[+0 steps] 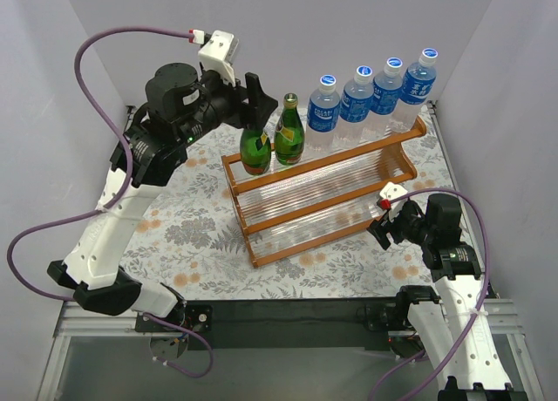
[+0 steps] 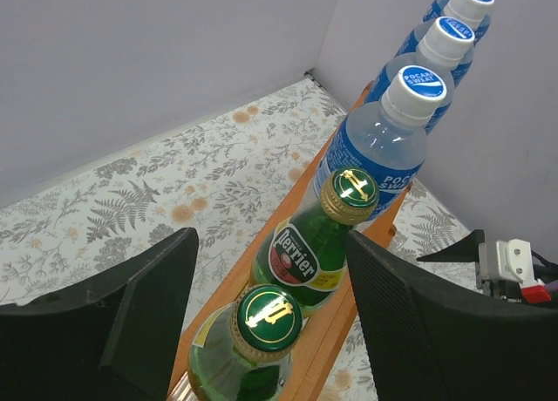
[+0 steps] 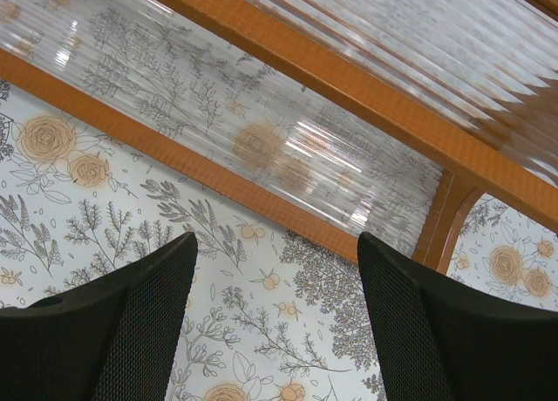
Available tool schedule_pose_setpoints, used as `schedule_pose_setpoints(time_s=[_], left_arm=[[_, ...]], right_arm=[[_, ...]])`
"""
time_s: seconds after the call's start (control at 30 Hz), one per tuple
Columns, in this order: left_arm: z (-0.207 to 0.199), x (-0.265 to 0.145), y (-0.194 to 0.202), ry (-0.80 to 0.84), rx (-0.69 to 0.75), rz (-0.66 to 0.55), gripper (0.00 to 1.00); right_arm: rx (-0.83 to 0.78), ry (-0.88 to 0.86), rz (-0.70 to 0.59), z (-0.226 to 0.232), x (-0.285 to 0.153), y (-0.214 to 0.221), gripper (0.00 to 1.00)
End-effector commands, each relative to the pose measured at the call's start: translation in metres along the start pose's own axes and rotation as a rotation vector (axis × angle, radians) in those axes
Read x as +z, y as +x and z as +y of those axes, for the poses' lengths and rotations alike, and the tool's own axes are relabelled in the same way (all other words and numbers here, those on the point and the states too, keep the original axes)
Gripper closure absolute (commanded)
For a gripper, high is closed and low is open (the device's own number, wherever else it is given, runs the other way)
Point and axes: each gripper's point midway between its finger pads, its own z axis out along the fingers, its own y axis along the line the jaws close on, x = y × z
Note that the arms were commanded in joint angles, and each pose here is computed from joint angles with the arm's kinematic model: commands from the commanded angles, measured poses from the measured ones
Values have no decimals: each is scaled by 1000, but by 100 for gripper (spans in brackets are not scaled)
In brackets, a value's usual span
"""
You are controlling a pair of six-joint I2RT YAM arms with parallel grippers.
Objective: Place and organize the beverage onto the shelf
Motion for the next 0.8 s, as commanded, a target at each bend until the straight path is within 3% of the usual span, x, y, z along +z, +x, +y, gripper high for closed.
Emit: schedule_pose_setpoints(time_s=[0.0,0.37,0.43,0.47,0.53,0.6,0.77], left_arm=[[-11,-33,-40,29,-4,-126,32],[-4,-70,-80,-25,-8,-290,25],[11,-73,-80,-106,-8,-319,21],[16,-81,-82,-135,-9,-341,20],[29,-79,-72,-193,8,-334,16],[46,-85,-69,-289,15,-344,13],[86,-88,-40,-473,21,-313,7]], right_arm=[[-13,14,-26,-4,0,-5,20],[-14,64,-42,-12,-10,-19,20],[19,147,-53,-28,-23,-38,19],[60,191,-37,-37,-27,-40,10],[103,349,7,-64,-41,-42,3],[157,497,35,-88,-59,-47,2],[251,637,24,-105,-85,-57,2]])
